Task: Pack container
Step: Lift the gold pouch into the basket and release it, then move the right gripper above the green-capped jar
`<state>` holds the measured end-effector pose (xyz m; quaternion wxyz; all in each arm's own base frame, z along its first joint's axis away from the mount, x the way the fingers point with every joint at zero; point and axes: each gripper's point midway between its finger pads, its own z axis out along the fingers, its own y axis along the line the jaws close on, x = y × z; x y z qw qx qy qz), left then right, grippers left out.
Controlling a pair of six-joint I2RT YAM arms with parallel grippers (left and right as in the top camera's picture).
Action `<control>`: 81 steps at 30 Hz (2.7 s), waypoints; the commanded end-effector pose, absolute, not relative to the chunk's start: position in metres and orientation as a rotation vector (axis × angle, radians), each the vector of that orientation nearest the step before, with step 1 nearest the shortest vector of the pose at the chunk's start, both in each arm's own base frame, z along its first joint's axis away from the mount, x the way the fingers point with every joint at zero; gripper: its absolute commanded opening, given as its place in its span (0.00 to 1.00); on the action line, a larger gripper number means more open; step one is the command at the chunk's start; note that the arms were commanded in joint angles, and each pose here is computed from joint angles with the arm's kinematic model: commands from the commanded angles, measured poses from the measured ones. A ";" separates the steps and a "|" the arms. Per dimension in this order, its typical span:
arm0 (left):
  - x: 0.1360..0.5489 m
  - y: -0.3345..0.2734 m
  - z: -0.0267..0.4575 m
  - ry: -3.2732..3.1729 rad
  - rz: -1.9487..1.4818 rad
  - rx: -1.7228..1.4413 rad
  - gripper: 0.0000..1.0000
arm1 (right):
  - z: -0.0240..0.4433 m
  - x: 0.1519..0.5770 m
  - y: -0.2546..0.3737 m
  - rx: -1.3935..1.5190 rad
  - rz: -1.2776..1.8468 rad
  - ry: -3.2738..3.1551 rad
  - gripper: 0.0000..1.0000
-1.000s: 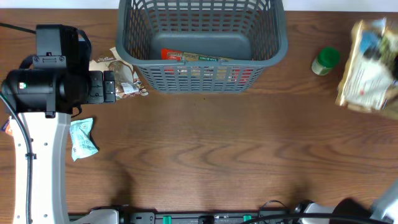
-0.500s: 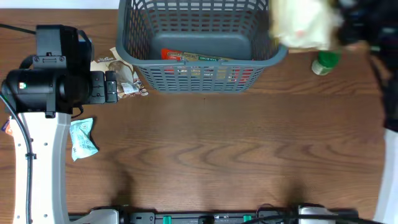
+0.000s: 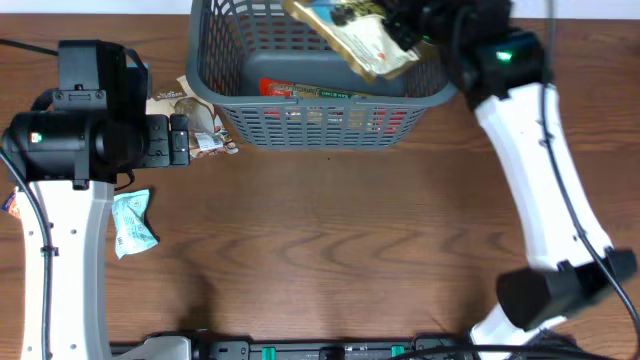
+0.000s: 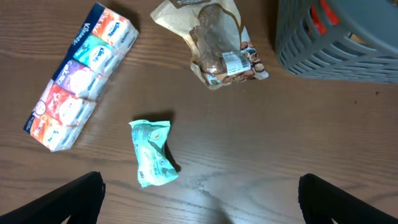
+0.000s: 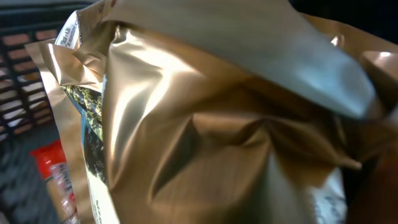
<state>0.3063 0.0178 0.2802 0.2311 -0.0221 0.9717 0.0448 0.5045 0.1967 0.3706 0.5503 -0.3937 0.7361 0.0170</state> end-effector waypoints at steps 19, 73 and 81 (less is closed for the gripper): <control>0.304 0.018 0.284 2.660 0.113 -0.076 0.99 | 0.273 0.519 0.254 -1.079 0.152 1.892 0.99; 0.304 0.018 0.284 2.660 0.112 -0.076 0.99 | 0.144 0.508 -0.179 0.748 -0.105 2.682 0.99; 0.304 0.018 0.284 2.660 0.112 -0.076 0.99 | 0.093 0.505 -0.179 0.773 -0.101 2.789 0.99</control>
